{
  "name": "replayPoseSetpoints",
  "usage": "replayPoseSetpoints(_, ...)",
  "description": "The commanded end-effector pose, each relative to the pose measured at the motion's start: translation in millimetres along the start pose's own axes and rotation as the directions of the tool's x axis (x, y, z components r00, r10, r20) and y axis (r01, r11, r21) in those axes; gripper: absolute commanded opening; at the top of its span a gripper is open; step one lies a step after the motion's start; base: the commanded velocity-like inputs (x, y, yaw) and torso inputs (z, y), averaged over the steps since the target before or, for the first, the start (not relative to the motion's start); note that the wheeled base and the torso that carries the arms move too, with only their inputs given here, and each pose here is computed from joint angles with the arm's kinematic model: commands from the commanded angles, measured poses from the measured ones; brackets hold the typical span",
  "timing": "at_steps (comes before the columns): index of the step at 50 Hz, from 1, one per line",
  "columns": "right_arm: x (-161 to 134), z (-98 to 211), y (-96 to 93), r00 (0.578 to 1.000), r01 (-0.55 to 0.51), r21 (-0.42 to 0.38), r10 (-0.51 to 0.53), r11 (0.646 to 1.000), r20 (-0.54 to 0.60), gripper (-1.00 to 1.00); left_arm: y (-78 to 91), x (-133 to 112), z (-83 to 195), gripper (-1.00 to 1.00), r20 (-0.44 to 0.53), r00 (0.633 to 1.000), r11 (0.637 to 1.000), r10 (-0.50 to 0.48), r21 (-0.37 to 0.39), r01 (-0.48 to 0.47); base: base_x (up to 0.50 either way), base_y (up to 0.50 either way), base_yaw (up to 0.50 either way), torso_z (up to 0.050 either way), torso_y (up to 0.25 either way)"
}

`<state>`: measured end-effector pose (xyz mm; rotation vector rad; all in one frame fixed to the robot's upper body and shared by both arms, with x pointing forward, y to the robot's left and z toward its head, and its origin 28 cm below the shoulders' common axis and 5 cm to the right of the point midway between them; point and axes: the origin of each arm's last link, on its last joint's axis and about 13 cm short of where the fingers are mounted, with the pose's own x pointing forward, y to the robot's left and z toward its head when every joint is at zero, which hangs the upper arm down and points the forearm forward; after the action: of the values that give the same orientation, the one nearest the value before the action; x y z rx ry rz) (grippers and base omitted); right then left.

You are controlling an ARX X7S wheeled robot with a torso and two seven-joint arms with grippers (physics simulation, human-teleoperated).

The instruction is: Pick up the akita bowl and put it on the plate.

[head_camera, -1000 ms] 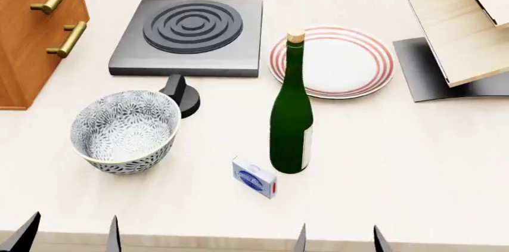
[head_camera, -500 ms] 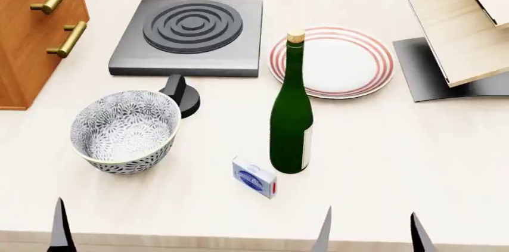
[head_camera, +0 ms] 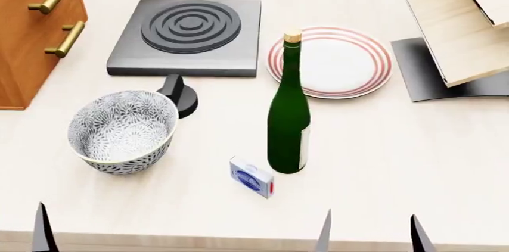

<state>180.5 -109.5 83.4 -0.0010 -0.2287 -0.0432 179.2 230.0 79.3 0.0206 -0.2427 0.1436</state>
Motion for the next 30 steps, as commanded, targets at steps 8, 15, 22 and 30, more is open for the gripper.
replayPoseSetpoints(8, -0.1, -0.2, 0.6, 1.0, -0.011, 0.0, 0.011, 1.0, 0.002, 1.0, 0.0, -1.0, 0.1, 1.0, 0.002, 1.0, 1.0, -0.003, -0.008, 0.003, 0.0, -0.48, 0.0, 0.0, 0.0)
replayPoseSetpoints(15, 0.2, -0.9, 2.0, 1.0, -0.017, -0.006, 0.017, 1.0, 0.001, 1.0, -1.1, -1.1, -1.6, 1.0, -0.003, 1.0, 1.0, -0.011, -0.003, 0.011, 0.0, -0.5, 0.0, 0.0, 0.0)
replayPoseSetpoints(22, 1.0, -2.5, 2.7, 1.0, -0.012, -0.002, 0.012, 1.0, 0.0, 1.0, -0.4, -1.1, -2.0, 1.0, -0.003, 1.0, 1.0, -0.007, -0.006, 0.007, 0.0, -0.2, 0.0, 0.0, 0.0)
replayPoseSetpoints(30, 0.1, -1.9, 4.0, 1.0, -0.007, -0.011, 0.007, 1.0, 0.012, 1.0, -0.4, -1.0, -1.4, 1.0, -0.001, 1.0, 1.0, -0.007, -0.007, 0.007, 0.0, 0.0, 0.0, 0.0, 0.0)
